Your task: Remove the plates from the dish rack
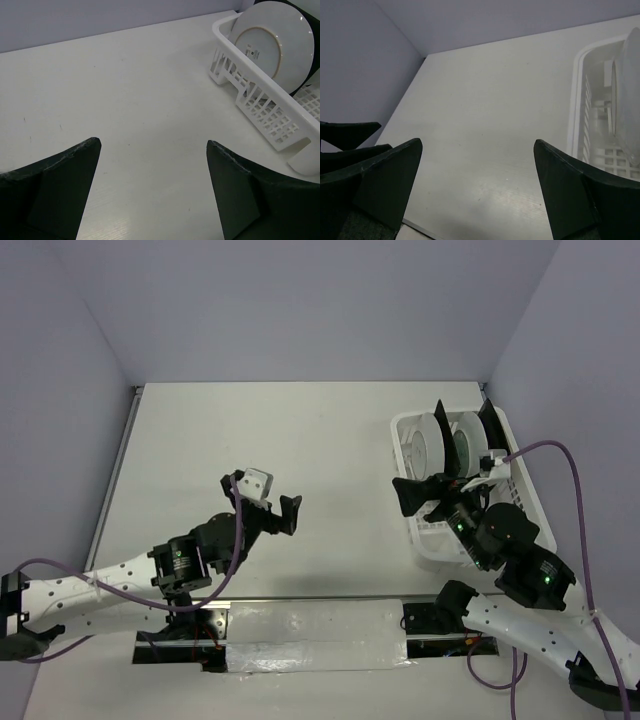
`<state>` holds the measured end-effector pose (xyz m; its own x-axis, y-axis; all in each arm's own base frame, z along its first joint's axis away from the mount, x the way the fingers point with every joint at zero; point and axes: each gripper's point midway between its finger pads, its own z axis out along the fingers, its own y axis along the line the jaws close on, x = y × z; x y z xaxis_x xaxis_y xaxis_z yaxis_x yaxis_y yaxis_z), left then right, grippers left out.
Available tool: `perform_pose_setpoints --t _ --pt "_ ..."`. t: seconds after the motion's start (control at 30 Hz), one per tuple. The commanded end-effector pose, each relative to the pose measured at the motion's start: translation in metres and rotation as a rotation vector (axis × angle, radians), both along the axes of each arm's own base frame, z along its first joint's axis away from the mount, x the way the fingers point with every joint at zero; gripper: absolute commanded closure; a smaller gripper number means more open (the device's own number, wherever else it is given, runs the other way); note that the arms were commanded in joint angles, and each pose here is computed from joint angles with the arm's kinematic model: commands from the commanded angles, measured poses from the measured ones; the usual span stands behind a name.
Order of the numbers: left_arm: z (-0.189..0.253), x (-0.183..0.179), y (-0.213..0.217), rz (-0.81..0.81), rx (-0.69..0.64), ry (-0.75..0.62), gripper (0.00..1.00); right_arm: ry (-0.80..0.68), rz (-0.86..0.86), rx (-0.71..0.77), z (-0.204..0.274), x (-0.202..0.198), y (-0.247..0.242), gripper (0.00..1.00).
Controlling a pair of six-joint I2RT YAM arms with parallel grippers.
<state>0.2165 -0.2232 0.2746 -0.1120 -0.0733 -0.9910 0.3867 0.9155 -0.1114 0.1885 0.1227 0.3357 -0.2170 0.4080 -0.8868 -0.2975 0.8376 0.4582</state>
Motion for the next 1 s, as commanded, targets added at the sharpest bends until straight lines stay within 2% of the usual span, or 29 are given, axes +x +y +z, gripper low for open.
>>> perform_pose_setpoints --t 0.0,0.13,0.17,0.23,0.27,0.3,0.33,0.37,0.5,0.53,0.57,0.63,0.73,0.8,0.83,0.93,0.97 --pt "0.008 0.003 -0.005 0.01 -0.021 -0.016 0.0 0.011 -0.041 -0.007 -0.005 0.006 -0.002 0.0" --pt "0.007 0.002 -0.007 -0.005 -0.014 -0.012 0.0 -0.018 -0.131 -0.1 -0.007 0.019 -0.014 0.0" --pt "0.008 0.002 -0.008 -0.008 -0.018 -0.016 0.0 -0.054 -0.186 -0.066 0.005 0.027 -0.017 0.01" --pt "0.007 0.002 -0.004 0.004 -0.015 -0.021 0.01 -0.188 -0.276 -0.181 0.027 0.04 -0.031 0.05" --pt "0.005 0.003 -0.002 0.016 -0.008 -0.022 0.0 -0.255 -0.344 -0.163 0.055 0.047 -0.035 0.07" --pt "0.005 0.004 0.002 0.032 -0.007 -0.023 0.01 -0.281 -0.431 -0.289 0.065 0.054 -0.053 0.08" --pt "0.005 0.004 0.003 0.036 -0.007 -0.024 0.0 -0.258 -0.492 -0.378 0.068 0.066 -0.057 0.07" --pt "0.004 0.004 0.003 0.033 -0.009 -0.024 0.01 -0.271 -0.519 -0.393 0.098 0.066 -0.068 0.04" --pt "0.004 -0.001 -0.007 -0.03 -0.041 -0.03 0.0 -0.189 -0.504 -0.414 0.122 0.092 -0.088 0.04" --pt "0.004 -0.001 -0.008 -0.037 -0.045 -0.027 0.0 -0.172 -0.537 -0.419 0.122 0.097 -0.106 0.05" --pt "0.004 -0.002 -0.009 -0.04 -0.048 -0.024 0.0 -0.152 -0.482 -0.419 0.119 0.105 -0.1 0.07" --pt "0.004 -0.002 -0.012 -0.046 -0.049 -0.016 0.01 -0.086 -0.517 -0.458 0.108 0.122 -0.115 0.1" --pt "0.001 -0.002 -0.016 -0.057 -0.046 -0.008 0.0 0.068 -0.439 -0.489 0.063 0.145 -0.117 0.25" --pt "-0.001 -0.001 -0.018 -0.059 -0.038 -0.002 0.01 0.11 -0.328 -0.441 0.041 0.152 -0.099 0.33" --pt "-0.003 -0.001 -0.017 -0.054 -0.03 0.001 0.0 0.134 -0.305 -0.425 0.026 0.155 -0.093 0.42" --pt "-0.004 -0.001 -0.019 -0.056 -0.026 0.012 0.01 0.135 -0.259 -0.377 0.005 0.154 -0.083 0.51" --pt "-0.004 -0.001 -0.019 -0.056 -0.027 0.012 0.01 0.138 -0.241 -0.372 0.0 0.153 -0.08 0.52"
